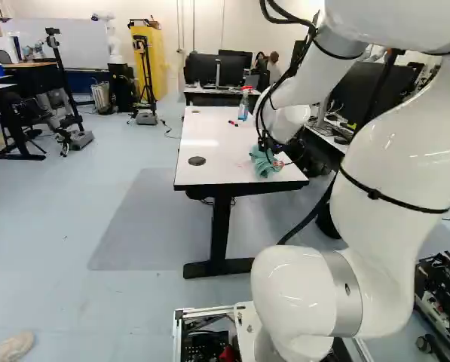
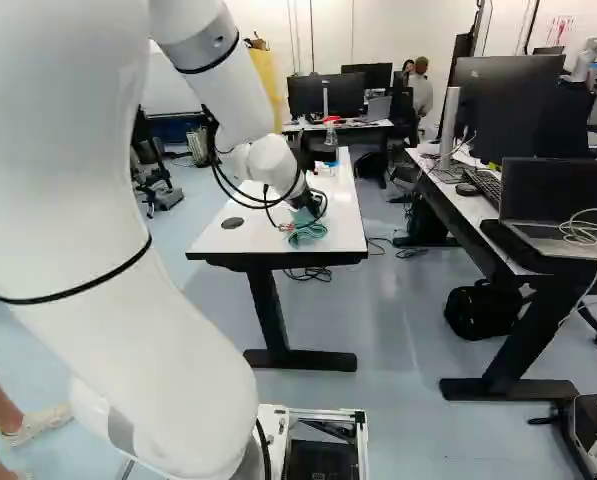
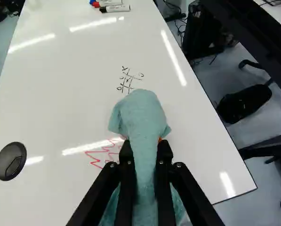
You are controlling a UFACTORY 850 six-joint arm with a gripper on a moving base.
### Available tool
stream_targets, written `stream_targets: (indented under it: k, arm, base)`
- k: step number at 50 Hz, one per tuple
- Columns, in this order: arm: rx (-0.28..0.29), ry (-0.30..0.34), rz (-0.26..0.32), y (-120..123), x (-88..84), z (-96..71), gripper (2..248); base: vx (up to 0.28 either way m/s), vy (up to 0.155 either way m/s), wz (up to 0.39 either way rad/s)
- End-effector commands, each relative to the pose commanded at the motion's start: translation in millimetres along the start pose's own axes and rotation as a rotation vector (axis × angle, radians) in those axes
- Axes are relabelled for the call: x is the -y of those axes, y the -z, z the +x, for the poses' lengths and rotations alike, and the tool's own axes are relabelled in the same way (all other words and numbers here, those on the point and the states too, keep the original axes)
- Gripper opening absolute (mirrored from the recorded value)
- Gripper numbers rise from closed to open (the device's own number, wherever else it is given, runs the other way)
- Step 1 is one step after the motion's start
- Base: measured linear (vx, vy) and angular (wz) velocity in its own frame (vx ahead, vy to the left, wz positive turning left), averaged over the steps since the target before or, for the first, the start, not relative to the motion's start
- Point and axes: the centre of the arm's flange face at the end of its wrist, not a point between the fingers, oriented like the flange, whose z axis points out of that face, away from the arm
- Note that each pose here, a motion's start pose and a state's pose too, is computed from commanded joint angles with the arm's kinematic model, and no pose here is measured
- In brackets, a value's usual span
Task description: Clean the table with the green towel
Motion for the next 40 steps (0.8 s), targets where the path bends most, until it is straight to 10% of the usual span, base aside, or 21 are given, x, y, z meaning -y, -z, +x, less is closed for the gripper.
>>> stream_targets:
  k: [40]
  arm:
    - [0.002, 0.042, 0.039, -21, 30.0, 19.9, 47]
  base:
    - [0.000, 0.000, 0.000]
